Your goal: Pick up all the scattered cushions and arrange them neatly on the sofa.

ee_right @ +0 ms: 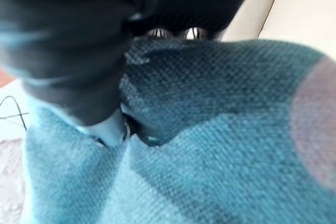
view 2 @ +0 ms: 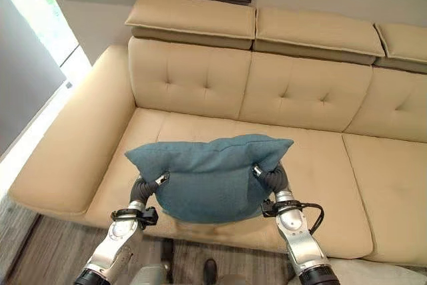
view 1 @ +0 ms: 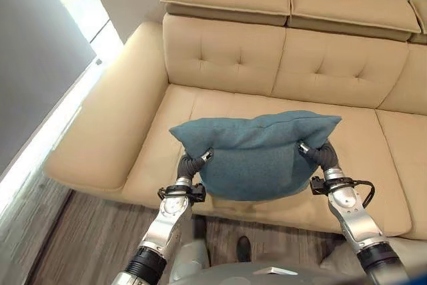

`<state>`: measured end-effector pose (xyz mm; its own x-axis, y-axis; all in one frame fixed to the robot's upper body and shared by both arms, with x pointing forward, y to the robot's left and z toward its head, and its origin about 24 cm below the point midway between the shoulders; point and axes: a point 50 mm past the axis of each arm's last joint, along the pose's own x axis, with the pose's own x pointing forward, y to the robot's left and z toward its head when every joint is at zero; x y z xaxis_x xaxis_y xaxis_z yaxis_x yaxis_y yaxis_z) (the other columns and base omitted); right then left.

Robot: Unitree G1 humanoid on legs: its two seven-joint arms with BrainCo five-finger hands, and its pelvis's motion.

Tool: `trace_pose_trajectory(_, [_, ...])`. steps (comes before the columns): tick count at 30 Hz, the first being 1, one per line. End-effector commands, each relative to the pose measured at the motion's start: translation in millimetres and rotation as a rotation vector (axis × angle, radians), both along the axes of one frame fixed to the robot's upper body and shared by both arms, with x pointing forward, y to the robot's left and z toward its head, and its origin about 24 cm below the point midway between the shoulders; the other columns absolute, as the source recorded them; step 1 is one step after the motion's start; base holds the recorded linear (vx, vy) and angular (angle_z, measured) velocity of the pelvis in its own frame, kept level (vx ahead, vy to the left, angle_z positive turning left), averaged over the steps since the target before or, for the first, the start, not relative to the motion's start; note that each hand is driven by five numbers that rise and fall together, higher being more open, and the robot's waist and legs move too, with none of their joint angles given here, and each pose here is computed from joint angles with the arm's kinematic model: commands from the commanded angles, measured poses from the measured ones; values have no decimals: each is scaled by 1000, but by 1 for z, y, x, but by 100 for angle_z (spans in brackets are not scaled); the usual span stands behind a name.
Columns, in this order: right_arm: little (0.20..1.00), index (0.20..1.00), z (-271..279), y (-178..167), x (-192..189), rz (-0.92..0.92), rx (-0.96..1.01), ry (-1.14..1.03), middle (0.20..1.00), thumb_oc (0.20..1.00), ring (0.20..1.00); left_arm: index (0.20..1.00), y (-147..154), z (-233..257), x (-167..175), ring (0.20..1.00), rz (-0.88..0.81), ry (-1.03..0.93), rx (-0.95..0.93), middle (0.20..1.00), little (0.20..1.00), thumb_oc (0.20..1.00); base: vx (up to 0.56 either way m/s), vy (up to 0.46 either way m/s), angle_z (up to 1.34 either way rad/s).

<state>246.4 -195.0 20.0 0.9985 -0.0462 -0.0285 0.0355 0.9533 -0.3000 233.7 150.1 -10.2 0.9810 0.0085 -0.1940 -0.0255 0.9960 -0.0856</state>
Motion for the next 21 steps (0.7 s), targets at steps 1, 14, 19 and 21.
trace_pose_trajectory(1, [200, 200, 47, 2, 15, 7, 25, -243, 200, 200, 200, 200, 2, 45, 12, 200, -35, -238, -19, 200, 200, 200, 250, 297, -44])
trace_pose_trajectory(14, [200, 200, 44, 12, 20, -1, 82, -241, 200, 200, 200, 200, 2, 57, 27, 200, -21, -298, -29, 200, 200, 200, 87, 18, -36])
trace_pose_trajectory(19, [200, 200, 45, 13, 24, -10, 45, -238, 200, 200, 200, 200, -3, 61, 40, 200, -5, -308, -4, 200, 200, 200, 128, -47, -6])
trace_pose_trajectory(21, [200, 200, 51, 16, 30, -6, 31, -263, 200, 200, 200, 200, -6, 67, 45, 200, 5, -330, 6, 200, 200, 200, 87, -24, -6])
